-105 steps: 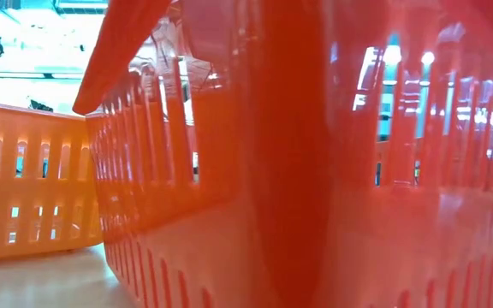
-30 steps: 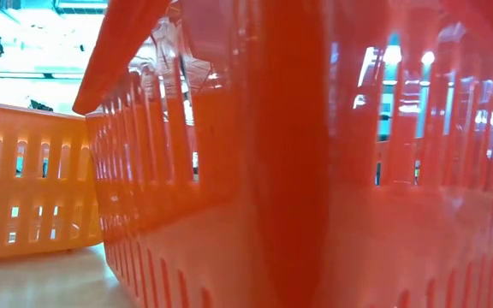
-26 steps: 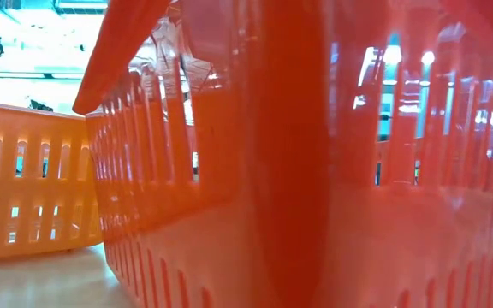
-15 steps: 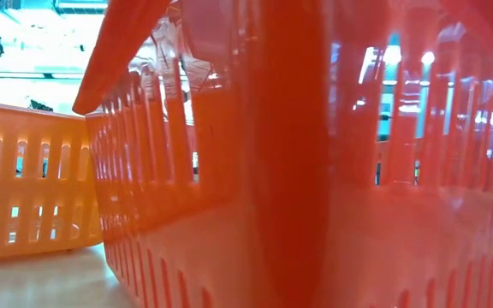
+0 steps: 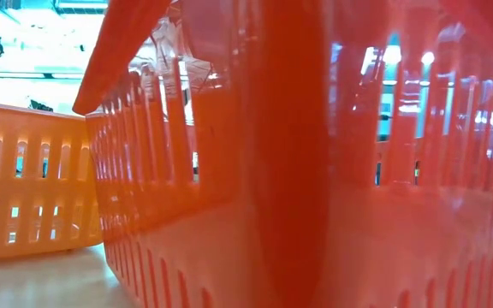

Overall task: Stack baskets on shelf by color
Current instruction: Put the top red bin on the shelf

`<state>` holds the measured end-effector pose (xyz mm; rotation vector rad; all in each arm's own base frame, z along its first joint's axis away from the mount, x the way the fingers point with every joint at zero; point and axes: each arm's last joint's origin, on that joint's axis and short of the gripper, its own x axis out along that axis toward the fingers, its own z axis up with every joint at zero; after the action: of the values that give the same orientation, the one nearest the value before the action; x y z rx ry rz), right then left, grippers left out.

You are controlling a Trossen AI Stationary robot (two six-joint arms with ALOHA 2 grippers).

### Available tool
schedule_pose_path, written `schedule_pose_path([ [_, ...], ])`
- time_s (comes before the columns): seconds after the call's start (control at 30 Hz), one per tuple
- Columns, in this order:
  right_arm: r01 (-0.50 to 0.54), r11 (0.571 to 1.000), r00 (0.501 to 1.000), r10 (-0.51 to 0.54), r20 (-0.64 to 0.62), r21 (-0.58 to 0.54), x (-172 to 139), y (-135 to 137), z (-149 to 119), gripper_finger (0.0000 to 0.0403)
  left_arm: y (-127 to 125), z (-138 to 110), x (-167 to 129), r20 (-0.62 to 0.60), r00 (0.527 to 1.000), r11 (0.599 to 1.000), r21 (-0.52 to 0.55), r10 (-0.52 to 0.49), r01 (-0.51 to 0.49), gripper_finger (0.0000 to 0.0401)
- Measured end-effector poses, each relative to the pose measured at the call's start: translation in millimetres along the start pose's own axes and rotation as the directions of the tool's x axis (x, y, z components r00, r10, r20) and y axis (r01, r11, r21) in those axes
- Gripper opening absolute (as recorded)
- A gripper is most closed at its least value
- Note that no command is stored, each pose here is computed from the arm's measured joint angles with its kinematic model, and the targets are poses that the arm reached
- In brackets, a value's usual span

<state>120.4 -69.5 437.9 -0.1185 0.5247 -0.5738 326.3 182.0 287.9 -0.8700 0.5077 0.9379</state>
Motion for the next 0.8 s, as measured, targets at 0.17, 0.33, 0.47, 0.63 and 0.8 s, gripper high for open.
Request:
schedule_pose_path([
  [0.17, -0.001, 0.999, 1.000, 0.001, -0.004, 0.038, 0, 0, 0, 0.0004, -16, 15, -16, 0.017, 0.996, 0.994, 0.064, -0.089, 0.088, 0.0114],
  [0.33, -0.006, 0.999, 0.999, 0.007, -0.033, 0.054, 2, 1, -2, 0.0019, -39, 23, -47, 0.015, 0.993, 0.974, 0.195, -0.121, 0.116, 0.0053],
  [0.47, -0.012, 0.999, 0.998, 0.015, -0.069, 0.047, 6, 2, -4, 0.0029, -55, 13, -81, -0.045, 0.998, 0.949, 0.311, -0.047, 0.059, 0.0007],
  [0.63, -0.021, 0.999, 0.994, 0.026, -0.109, 0.041, 15, 3, -5, 0.0027, -62, -24, -125, -0.105, 0.977, 0.907, 0.399, 0.188, -0.132, 0.0002],
  [0.8, -0.033, 0.999, 0.988, 0.038, -0.151, 0.033, 28, 5, -4, 0.0020, -63, -73, -156, -0.169, 0.919, 0.883, 0.381, 0.357, -0.273, 0.0004],
])
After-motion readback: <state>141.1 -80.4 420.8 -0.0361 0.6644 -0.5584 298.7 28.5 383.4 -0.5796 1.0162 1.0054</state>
